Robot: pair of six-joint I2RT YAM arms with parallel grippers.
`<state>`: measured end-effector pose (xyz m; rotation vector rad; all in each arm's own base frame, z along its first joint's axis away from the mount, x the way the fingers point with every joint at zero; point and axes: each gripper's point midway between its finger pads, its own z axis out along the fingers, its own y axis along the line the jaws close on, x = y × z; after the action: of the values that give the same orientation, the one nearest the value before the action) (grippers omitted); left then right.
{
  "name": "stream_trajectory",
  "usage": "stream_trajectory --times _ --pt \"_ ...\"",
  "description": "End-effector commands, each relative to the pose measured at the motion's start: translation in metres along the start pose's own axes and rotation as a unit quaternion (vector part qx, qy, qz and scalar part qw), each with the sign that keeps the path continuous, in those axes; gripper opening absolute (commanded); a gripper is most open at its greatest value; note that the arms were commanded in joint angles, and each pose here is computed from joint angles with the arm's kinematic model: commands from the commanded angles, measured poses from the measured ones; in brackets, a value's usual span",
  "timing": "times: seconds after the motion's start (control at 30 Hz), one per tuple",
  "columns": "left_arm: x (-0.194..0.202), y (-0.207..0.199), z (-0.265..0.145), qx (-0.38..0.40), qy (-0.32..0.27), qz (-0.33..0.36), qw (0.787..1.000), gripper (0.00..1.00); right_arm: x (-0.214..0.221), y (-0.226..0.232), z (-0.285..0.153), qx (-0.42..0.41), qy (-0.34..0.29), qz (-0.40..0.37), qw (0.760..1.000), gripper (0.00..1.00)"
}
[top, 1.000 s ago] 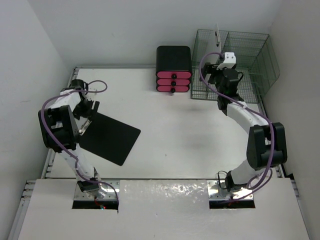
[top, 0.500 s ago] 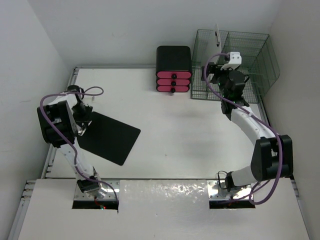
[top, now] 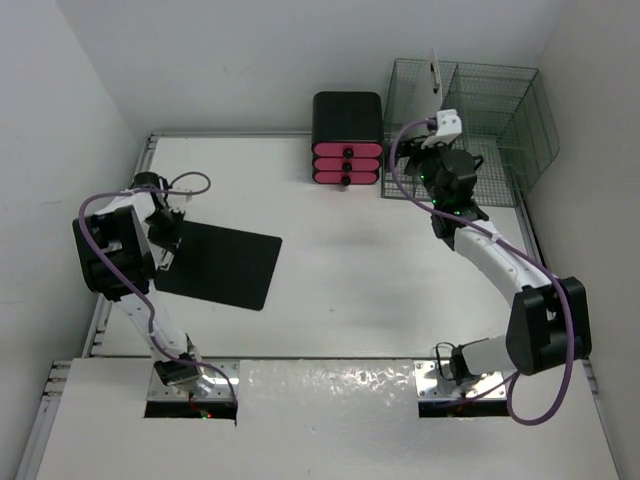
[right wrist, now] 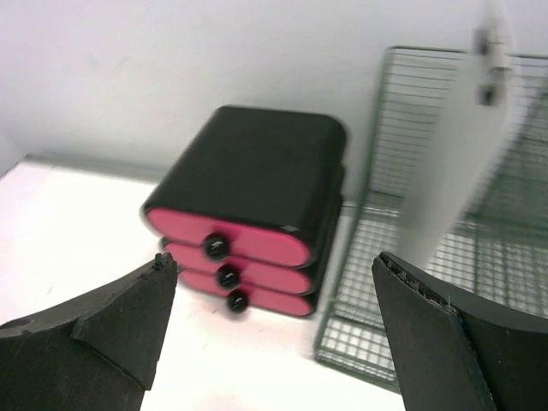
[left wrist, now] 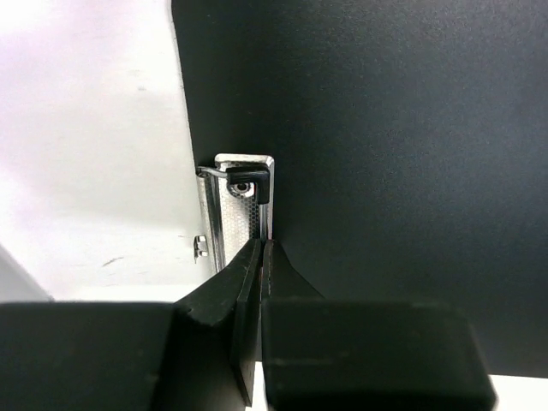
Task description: Organize the desk
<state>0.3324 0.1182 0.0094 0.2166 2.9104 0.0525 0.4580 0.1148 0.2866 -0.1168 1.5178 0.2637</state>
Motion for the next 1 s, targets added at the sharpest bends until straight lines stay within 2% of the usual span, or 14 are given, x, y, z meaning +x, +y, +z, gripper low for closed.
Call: stream_trajectory --times 0.0,0.17,0.47,0.57,0.6,0.67,0.7,0.77,0.8,0.97 --pt "-0.018 -0.006 -0.02 0.009 -0.051 0.021 0.998 0.0 -0.026 0.027 0.002 -0.038 -0.025 -0.043 0.998 0.92" --pt "-0.027 -0.019 -0.036 0.021 -0.074 0.046 0.996 0.0 -0.014 0.078 0.003 -0.124 -0.002 -0.081 0.989 0.92" --pt "-0.048 -0.044 -0.063 0.017 -0.106 0.102 0.989 0.0 0.035 0.157 -0.003 -0.266 0.046 -0.123 0.955 0.92" --pt "-0.067 -0.065 -0.087 0.007 -0.133 0.145 0.98 0.0 0.058 0.196 -0.008 -0.35 0.062 -0.109 0.928 0.94" --pt "-0.071 -0.07 -0.096 0.004 -0.143 0.156 0.977 0.0 0.049 0.217 -0.013 -0.404 0.058 -0.069 0.911 0.95" --pt "-0.079 -0.086 -0.107 0.007 -0.157 0.18 0.971 0.0 0.076 0.236 -0.007 -0.447 0.101 -0.027 0.888 0.96" --pt "-0.079 -0.091 -0.112 0.01 -0.16 0.185 0.969 0.0 0.067 0.248 -0.002 -0.468 0.113 -0.008 0.876 0.96" --pt "-0.08 -0.102 -0.116 0.021 -0.162 0.198 0.966 0.0 0.109 0.25 0.012 -0.458 0.179 0.012 0.871 0.98" --pt "-0.078 -0.104 -0.117 0.022 -0.16 0.197 0.967 0.0 0.104 0.254 0.023 -0.455 0.174 0.007 0.873 0.99" --pt "-0.08 -0.122 -0.125 0.03 -0.17 0.215 0.961 0.0 0.149 0.278 0.025 -0.472 0.216 0.008 0.855 0.99"
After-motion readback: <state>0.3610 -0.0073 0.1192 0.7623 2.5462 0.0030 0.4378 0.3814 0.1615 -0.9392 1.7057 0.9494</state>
